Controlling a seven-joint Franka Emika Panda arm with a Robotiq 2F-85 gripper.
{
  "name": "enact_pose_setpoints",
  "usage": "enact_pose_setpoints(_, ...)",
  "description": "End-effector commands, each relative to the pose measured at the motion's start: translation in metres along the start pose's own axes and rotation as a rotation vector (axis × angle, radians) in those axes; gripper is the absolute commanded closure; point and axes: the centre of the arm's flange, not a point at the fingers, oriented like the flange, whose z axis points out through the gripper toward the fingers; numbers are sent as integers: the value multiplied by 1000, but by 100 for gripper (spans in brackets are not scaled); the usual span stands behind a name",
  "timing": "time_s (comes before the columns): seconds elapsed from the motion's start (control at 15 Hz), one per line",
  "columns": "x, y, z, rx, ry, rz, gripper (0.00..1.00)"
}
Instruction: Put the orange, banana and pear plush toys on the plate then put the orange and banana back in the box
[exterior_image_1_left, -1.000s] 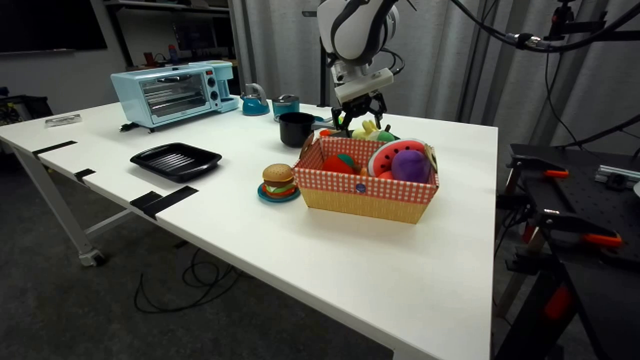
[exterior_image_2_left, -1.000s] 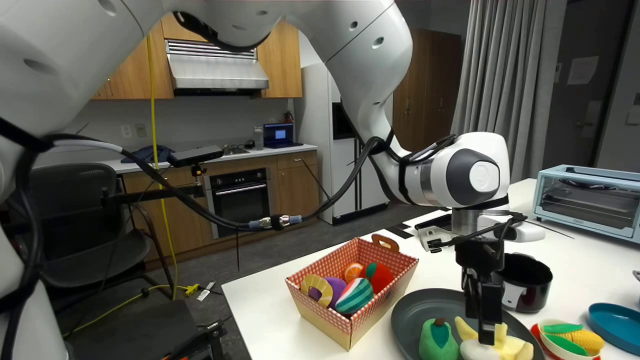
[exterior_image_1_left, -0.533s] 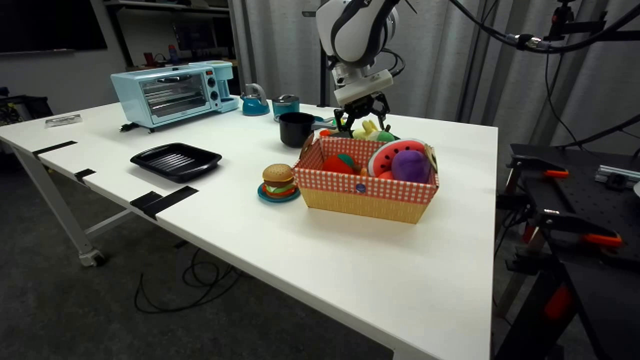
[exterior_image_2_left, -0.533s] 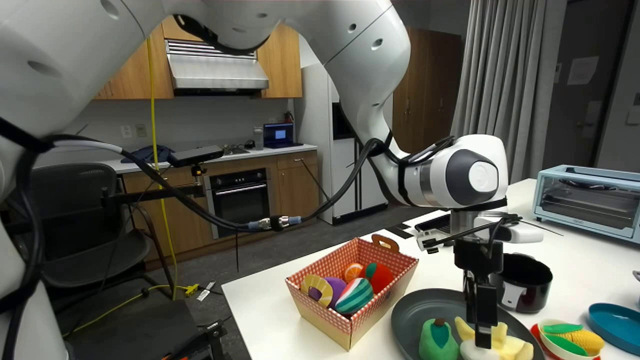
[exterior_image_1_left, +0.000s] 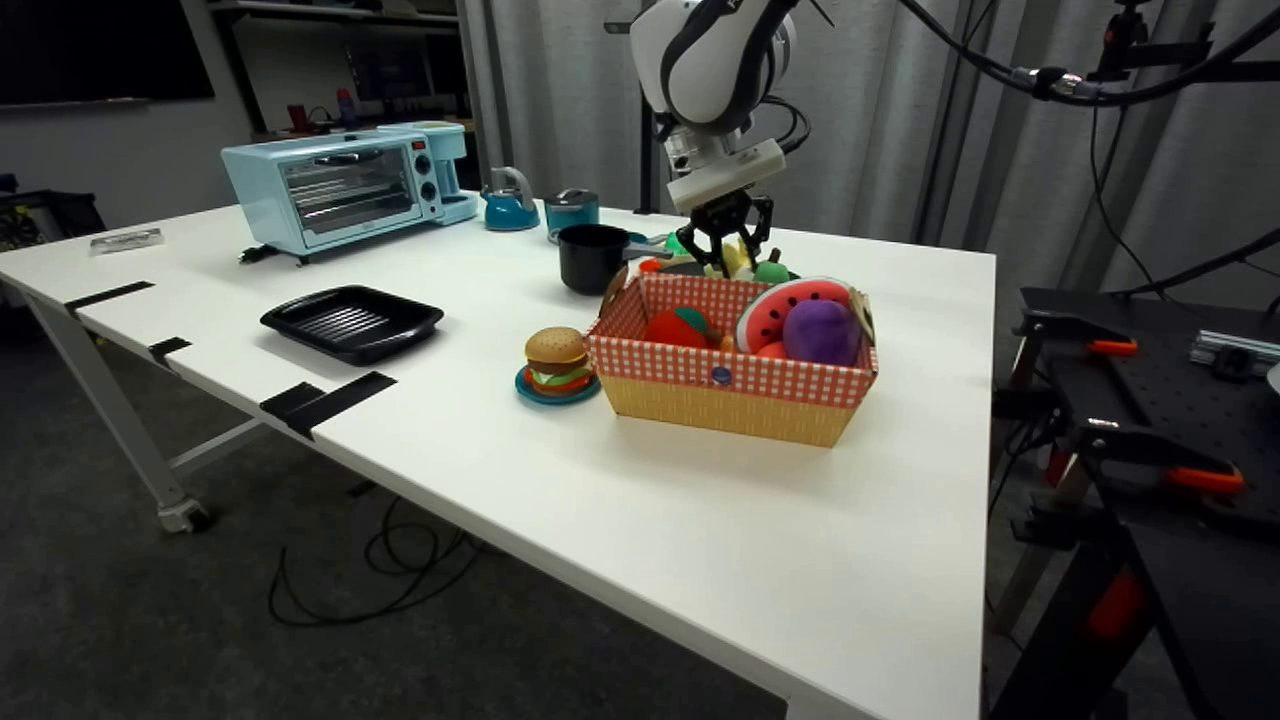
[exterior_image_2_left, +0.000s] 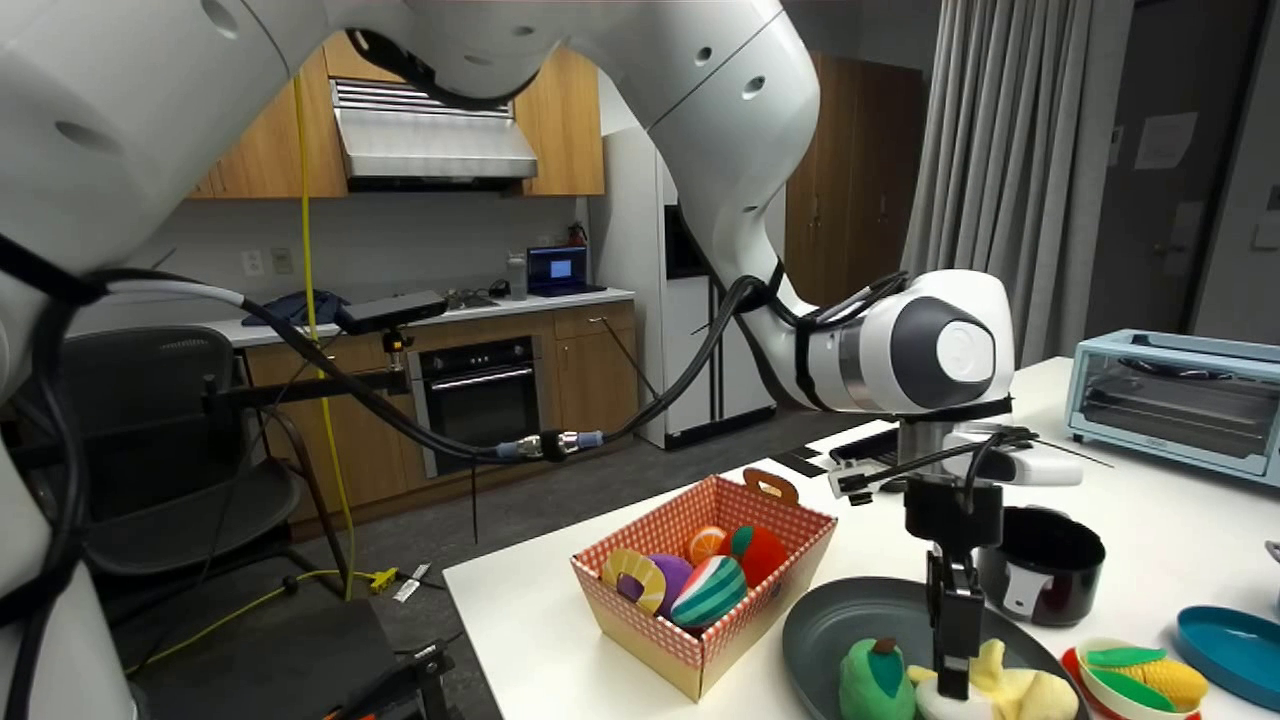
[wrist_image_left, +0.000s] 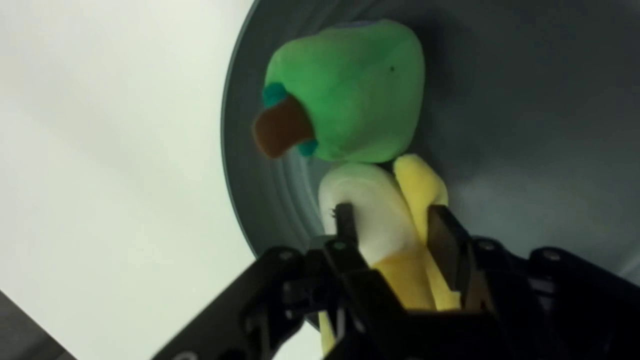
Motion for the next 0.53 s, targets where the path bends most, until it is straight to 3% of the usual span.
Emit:
enact_pose_setpoints(0.0, 2, -3, -4, -30, 11, 10, 92)
enact_pose_setpoints(0.13, 2, -3, -4, -17, 15, -24, 100)
enact_pose_setpoints(0.47, 3, -6, -5, 26, 74, -209, 100)
